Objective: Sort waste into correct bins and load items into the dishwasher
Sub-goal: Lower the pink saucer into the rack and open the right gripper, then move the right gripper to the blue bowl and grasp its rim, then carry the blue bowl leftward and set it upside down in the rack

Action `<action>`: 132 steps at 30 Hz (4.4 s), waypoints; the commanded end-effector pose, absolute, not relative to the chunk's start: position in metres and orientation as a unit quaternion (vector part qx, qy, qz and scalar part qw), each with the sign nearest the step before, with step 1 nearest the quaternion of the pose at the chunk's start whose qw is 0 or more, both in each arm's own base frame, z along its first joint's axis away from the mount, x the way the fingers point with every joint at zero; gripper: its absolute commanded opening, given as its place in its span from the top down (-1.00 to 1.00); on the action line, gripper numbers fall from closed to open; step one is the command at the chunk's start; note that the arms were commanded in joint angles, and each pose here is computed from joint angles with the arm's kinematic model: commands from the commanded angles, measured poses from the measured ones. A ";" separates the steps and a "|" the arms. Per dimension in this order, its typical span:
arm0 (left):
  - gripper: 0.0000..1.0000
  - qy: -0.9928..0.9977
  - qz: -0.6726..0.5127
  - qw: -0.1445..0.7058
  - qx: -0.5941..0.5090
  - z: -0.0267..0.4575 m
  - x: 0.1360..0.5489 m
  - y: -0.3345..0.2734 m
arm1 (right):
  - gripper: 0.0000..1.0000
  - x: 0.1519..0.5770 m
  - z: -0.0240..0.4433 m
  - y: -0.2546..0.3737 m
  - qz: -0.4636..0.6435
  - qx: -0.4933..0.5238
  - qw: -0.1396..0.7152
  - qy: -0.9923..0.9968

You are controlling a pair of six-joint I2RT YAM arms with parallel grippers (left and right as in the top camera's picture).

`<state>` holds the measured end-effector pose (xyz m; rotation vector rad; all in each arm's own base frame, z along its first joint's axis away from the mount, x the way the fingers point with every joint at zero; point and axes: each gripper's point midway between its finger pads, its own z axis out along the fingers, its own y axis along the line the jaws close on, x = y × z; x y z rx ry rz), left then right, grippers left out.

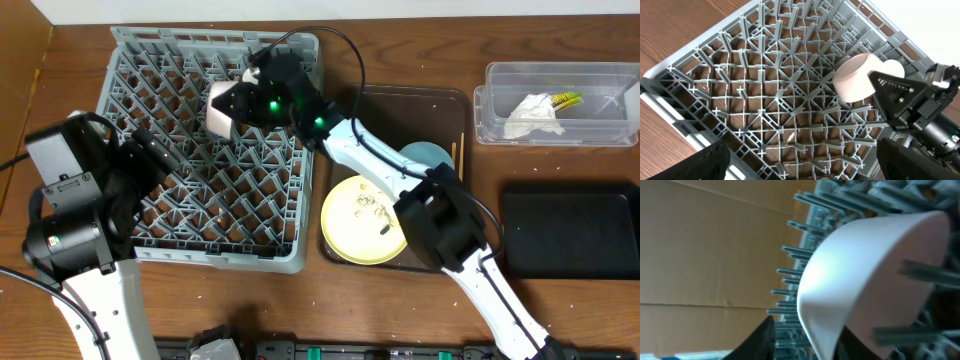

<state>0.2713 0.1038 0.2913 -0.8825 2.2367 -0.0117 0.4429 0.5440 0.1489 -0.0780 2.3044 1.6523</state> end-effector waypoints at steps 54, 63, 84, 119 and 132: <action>-0.89 0.864 -0.007 0.362 -0.349 0.293 0.271 0.105 | 0.98 0.454 0.198 0.450 0.317 -0.065 0.317 0.892; -0.89 0.864 -0.007 0.362 -0.349 0.293 0.271 0.105 | 0.69 0.450 0.264 0.364 0.181 -0.026 0.390 0.903; -0.89 0.864 -0.007 0.362 -0.349 0.293 0.271 0.105 | -0.60 0.352 0.124 0.194 -0.085 0.000 0.050 0.995; -0.89 0.864 -0.007 0.362 -0.349 0.293 0.271 0.105 | 0.98 0.411 0.132 0.277 0.094 0.004 0.199 0.975; -0.89 0.864 -0.007 0.362 -0.349 0.293 0.271 0.105 | 0.98 0.388 0.263 0.492 0.505 -0.156 0.296 0.795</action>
